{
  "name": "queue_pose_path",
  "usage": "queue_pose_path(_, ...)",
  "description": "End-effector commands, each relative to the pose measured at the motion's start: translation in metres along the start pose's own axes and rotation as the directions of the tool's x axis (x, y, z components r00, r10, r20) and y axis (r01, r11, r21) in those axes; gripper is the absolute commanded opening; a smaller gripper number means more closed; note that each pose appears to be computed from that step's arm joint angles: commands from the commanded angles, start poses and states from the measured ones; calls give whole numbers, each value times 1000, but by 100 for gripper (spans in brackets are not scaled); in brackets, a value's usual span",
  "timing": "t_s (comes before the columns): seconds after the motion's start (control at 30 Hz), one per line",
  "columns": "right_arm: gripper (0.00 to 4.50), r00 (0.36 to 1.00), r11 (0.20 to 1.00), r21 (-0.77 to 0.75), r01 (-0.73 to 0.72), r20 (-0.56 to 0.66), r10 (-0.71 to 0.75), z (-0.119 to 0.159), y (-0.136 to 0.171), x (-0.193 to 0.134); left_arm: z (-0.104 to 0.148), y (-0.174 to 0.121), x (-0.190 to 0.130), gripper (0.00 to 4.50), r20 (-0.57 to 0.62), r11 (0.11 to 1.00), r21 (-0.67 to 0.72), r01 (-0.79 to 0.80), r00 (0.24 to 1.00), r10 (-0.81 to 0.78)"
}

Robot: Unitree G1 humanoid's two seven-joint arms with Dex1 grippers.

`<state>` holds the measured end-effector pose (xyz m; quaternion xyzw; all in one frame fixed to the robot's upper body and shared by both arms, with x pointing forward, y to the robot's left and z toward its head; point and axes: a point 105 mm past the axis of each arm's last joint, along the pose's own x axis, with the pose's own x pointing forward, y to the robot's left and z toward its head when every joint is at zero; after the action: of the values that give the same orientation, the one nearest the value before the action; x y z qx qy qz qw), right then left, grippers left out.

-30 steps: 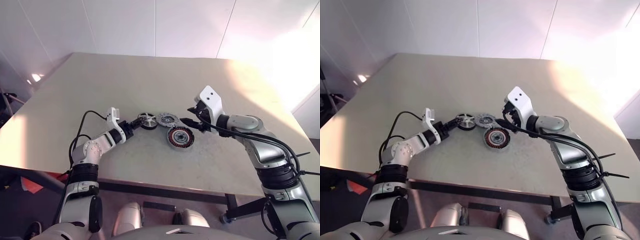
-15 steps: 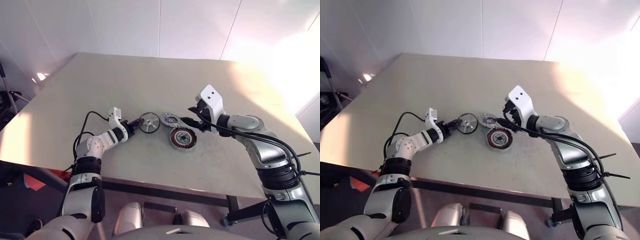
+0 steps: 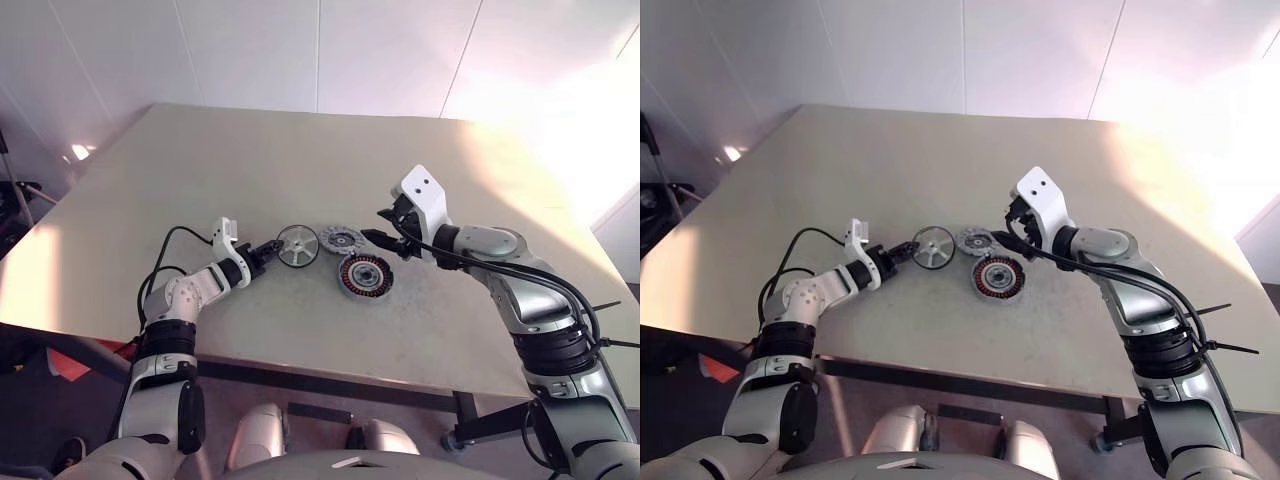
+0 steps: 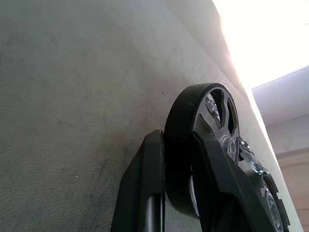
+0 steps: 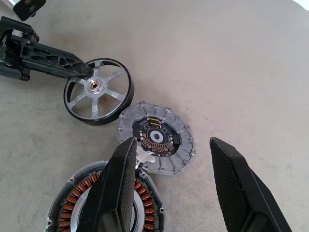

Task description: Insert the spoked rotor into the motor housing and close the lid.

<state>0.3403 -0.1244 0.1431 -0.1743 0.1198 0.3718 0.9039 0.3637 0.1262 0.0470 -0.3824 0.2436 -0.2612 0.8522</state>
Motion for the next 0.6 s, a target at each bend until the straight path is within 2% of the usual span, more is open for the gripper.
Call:
queue_pose_path(0.03, 269, 998, 999, -35, 32, 53, -30, 16, -9, -4, 7, -9, -11, 44, 15, 999, -11, 53, 998, -53)
queue_pose_path(0.13, 269, 997, 998, -32, 62, 53, -60, 16, -16, -7, 18, -13, -27, 44, 55, 993, -67, 99, 994, -95)
queue_pose_path(0.23, 269, 990, 989, -56, 138, 31, -136, 12, -37, -16, 24, -16, -36, 44, 78, 978, -154, 139, 989, -128)
queue_pose_path(0.4, 269, 972, 968, -89, 235, 2, -236, 9, -69, -30, 2, -42, -29, 44, -31, 950, -231, 209, 974, -222)
queue_pose_path(0.6, 269, 941, 937, -91, 337, -5, -339, 5, -94, -43, -18, -74, -1, 44, -126, 925, -287, 249, 948, -294)
